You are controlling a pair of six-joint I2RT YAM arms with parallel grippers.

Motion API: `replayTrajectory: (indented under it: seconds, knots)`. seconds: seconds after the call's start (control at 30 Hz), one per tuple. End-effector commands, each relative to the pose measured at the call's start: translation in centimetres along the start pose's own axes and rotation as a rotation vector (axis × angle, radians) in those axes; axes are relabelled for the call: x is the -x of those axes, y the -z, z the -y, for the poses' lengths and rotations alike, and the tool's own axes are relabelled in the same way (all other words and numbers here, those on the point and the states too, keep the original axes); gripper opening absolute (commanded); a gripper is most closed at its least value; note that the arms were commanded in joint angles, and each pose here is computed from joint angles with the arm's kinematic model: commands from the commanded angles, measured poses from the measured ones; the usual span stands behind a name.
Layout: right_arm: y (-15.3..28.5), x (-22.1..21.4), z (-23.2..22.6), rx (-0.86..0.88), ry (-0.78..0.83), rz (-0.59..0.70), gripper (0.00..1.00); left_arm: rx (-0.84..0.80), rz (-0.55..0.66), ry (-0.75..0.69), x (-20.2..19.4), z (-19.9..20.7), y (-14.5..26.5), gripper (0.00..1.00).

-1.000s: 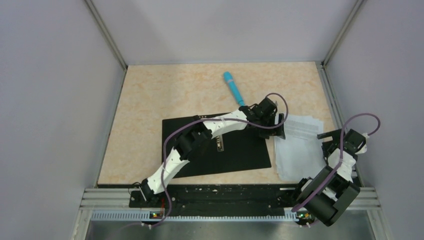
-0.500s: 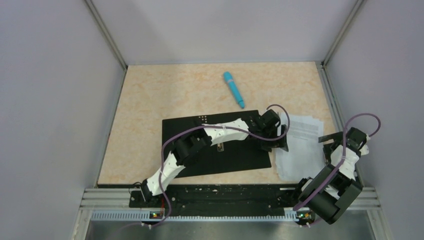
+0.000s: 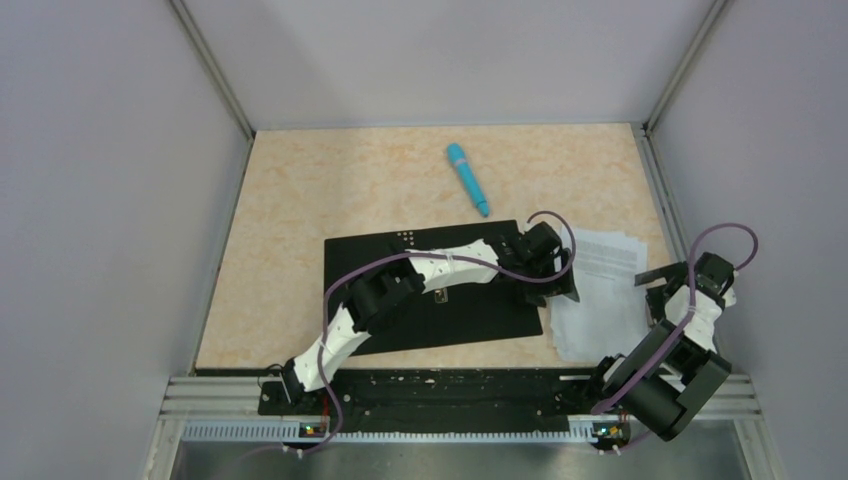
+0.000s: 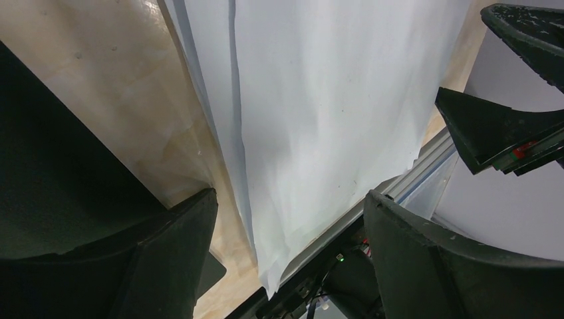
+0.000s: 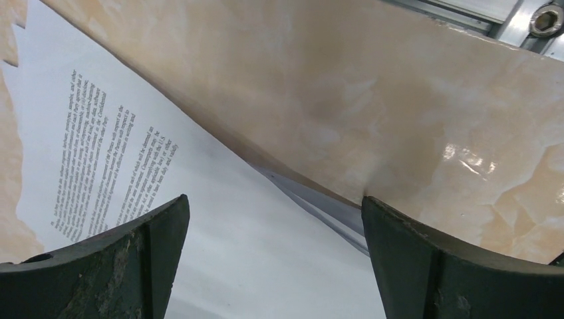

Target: Put the files into the folder

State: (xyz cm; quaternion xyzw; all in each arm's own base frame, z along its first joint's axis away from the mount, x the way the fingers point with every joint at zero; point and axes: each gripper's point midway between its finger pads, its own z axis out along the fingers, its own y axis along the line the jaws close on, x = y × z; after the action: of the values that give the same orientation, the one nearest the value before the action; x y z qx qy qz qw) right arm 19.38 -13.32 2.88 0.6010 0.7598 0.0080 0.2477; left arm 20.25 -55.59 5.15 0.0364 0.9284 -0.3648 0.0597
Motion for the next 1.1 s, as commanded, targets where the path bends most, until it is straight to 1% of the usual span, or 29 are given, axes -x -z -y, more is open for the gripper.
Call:
replayTrajectory:
  seconds: [0.0, 0.27, 0.43, 0.63, 0.73, 0.87, 1.03, 1.07]
  knots:
    - [-0.4, -1.3, -1.0, 0.063, 0.019, -0.051, 0.99, 0.072, 0.013, 0.019, -0.6, -2.5, -2.1, 0.86]
    - [-0.3, -1.7, -1.5, 0.08, 0.033, -0.069, 0.99, 0.023, 0.031, 0.013, 0.1, -1.3, -3.0, 0.83]
    - [-0.1, -1.5, -1.7, 0.088, 0.046, -0.069, 0.99, -0.031, 0.07, -0.005, 1.8, 0.4, -2.3, 0.75]
    - [0.0, -1.7, -2.3, 0.118, 0.058, -0.085, 0.99, -0.089, 0.108, -0.055, 3.8, 2.1, -1.3, 0.58]
    - [0.2, -1.7, -2.8, 0.143, 0.064, -0.092, 0.99, -0.117, 0.097, -0.085, 4.1, 2.8, -1.3, 0.48]
    - [0.2, -1.7, -3.2, 0.153, 0.07, -0.104, 0.99, -0.138, 0.088, -0.104, 4.3, 3.0, -1.5, 0.39]
    - [0.0, -1.7, -3.4, 0.159, 0.071, -0.111, 0.99, -0.168, 0.077, -0.135, 4.7, 3.7, -1.5, 0.25]
    - [0.0, -1.7, -3.4, 0.161, 0.071, -0.112, 0.99, -0.175, 0.076, -0.149, 4.7, 3.9, -1.4, 0.21]
